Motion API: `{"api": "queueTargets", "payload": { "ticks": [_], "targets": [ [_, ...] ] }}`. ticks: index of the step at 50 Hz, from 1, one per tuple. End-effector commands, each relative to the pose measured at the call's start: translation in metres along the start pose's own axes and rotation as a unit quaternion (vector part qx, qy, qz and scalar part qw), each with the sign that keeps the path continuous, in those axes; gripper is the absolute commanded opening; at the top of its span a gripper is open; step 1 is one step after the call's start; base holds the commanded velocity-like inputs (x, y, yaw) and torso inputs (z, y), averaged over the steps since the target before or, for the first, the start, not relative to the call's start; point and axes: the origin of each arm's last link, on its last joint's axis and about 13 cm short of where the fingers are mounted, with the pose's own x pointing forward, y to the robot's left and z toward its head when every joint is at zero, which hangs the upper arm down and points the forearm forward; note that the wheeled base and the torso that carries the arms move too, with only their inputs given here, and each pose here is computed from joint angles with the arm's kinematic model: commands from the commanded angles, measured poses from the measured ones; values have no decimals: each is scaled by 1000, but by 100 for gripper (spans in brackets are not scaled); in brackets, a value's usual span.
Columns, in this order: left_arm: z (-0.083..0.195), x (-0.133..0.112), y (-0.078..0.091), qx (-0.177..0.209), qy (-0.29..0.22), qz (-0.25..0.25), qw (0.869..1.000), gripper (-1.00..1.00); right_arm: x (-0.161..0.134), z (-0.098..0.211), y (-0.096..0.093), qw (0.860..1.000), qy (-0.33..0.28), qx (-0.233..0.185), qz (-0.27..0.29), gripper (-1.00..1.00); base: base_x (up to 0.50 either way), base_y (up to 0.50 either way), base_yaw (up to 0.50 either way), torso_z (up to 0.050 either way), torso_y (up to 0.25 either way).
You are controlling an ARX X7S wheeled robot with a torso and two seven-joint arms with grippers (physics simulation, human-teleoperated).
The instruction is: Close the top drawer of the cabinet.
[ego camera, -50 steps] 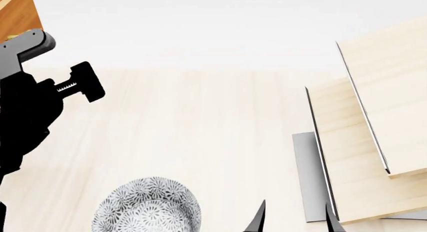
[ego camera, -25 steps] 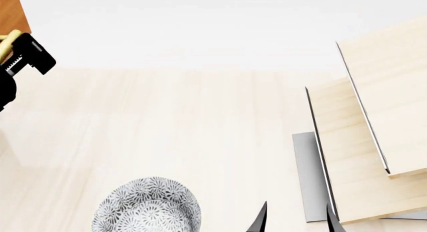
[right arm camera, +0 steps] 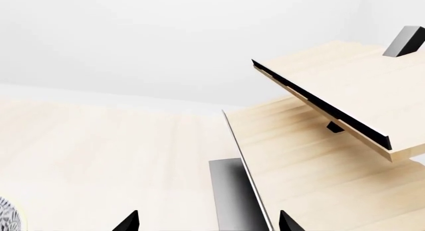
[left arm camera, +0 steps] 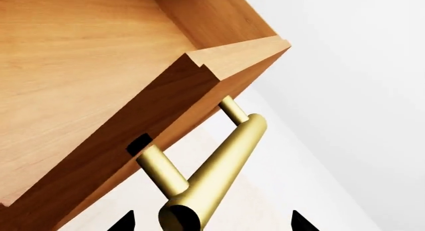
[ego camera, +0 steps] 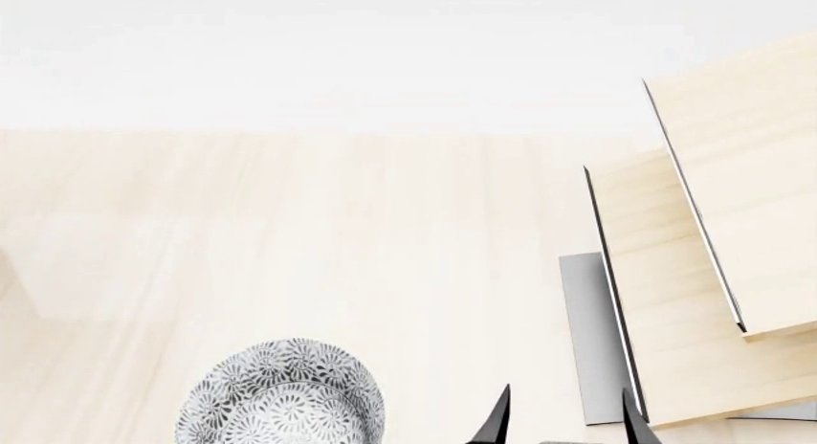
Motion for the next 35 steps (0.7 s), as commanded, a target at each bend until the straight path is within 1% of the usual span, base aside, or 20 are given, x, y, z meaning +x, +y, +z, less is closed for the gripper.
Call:
{"api": "queueTargets", "payload": {
  "ticks": [1, 13, 24, 31, 32, 33, 34, 35],
  "targets": [
    [27, -1, 24, -18, -46, 46, 998, 100, 0, -1, 0, 1000, 2, -7, -1, 100, 0, 0, 0, 0, 0],
    [42, -2, 54, -40, -76, 82, 993, 100, -6, 0, -2, 1000, 4, -25, -1, 100, 0, 0, 0, 0, 0],
    [56, -6, 68, -56, -99, 97, 989, 100, -2, 2, -8, 1000, 4, -23, -12, 100, 0, 0, 0, 0, 0],
    [68, -10, 82, -67, -117, 110, 985, 100, 0, 2, -11, 1000, 4, -21, -18, 100, 0, 0, 0, 0, 0],
    [72, -11, 87, -69, -123, 116, 983, 100, 0, 1, -11, 1000, 4, -21, -18, 100, 0, 0, 0, 0, 0],
    [72, -11, 87, -69, -123, 116, 983, 100, 0, 1, -11, 1000, 4, -21, -18, 100, 0, 0, 0, 0, 0],
    [75, -12, 92, -73, -127, 119, 982, 100, 0, 2, -9, 1000, 4, -21, -18, 100, 0, 0, 0, 0, 0],
    [75, -12, 92, -73, -127, 119, 982, 100, 0, 2, -9, 1000, 4, -21, -18, 100, 0, 0, 0, 0, 0]
  ]
}}
